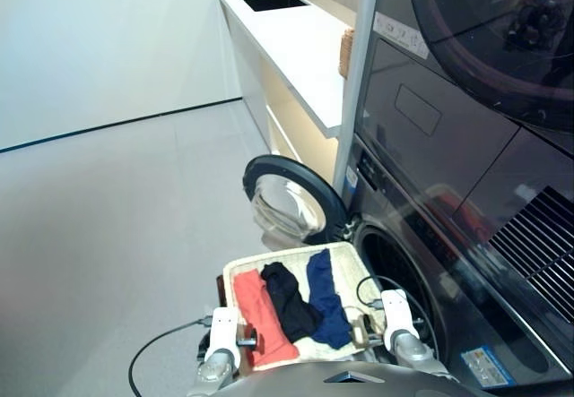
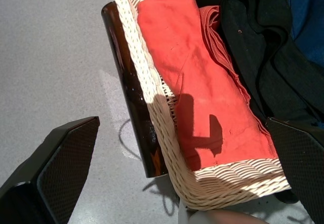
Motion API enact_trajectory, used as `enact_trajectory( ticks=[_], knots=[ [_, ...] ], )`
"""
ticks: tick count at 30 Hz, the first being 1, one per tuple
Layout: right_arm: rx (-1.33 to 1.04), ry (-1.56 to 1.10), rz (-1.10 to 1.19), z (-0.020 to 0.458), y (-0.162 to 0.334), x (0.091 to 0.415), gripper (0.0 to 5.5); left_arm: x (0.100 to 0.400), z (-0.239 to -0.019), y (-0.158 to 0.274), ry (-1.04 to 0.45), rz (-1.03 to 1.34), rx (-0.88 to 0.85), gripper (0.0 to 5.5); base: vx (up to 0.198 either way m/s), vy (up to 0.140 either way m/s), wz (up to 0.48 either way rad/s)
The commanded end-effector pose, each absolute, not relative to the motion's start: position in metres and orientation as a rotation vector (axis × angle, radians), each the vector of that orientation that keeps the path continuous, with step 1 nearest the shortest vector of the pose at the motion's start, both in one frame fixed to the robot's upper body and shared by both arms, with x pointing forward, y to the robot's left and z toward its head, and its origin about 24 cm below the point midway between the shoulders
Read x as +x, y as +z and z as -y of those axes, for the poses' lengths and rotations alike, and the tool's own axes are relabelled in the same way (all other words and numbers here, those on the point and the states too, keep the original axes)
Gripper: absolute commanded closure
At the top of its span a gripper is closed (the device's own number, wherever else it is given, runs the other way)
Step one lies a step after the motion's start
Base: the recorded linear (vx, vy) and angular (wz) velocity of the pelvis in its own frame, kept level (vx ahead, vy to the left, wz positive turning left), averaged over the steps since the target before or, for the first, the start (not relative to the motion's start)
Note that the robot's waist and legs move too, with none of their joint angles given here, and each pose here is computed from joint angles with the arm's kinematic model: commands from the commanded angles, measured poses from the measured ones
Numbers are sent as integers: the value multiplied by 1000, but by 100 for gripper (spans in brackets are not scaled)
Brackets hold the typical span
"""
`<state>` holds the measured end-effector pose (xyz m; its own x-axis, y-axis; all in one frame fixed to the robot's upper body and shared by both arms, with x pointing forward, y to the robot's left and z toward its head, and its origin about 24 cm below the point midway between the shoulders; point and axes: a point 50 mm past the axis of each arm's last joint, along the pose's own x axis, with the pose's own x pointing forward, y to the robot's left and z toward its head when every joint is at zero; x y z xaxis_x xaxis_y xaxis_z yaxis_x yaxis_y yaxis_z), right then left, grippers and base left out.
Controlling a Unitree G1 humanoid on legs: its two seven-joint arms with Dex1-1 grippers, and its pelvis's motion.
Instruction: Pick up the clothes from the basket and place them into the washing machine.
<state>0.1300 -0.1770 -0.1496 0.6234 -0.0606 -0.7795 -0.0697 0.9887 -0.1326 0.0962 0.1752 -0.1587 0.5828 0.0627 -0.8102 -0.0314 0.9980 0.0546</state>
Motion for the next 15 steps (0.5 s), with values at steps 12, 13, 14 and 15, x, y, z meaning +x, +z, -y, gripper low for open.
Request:
enact_trajectory(
  ticks=[12, 13, 14, 15],
  knots=[
    [-150, 16, -777, 168, -137, 162, 0, 127, -177, -152, 56, -875, 66, 0, 0, 0, 0],
    [-150, 16, -777, 168, -137, 162, 0, 127, -177, -152, 56, -875, 66, 0, 0, 0, 0],
    [-151, 17, -777, 168, -137, 162, 0, 127, -177, -152, 55, -874, 68, 0, 0, 0, 0],
    [-151, 17, -776, 168, -137, 162, 0, 128, -177, -152, 54, -876, 70, 0, 0, 0, 0]
  ],
)
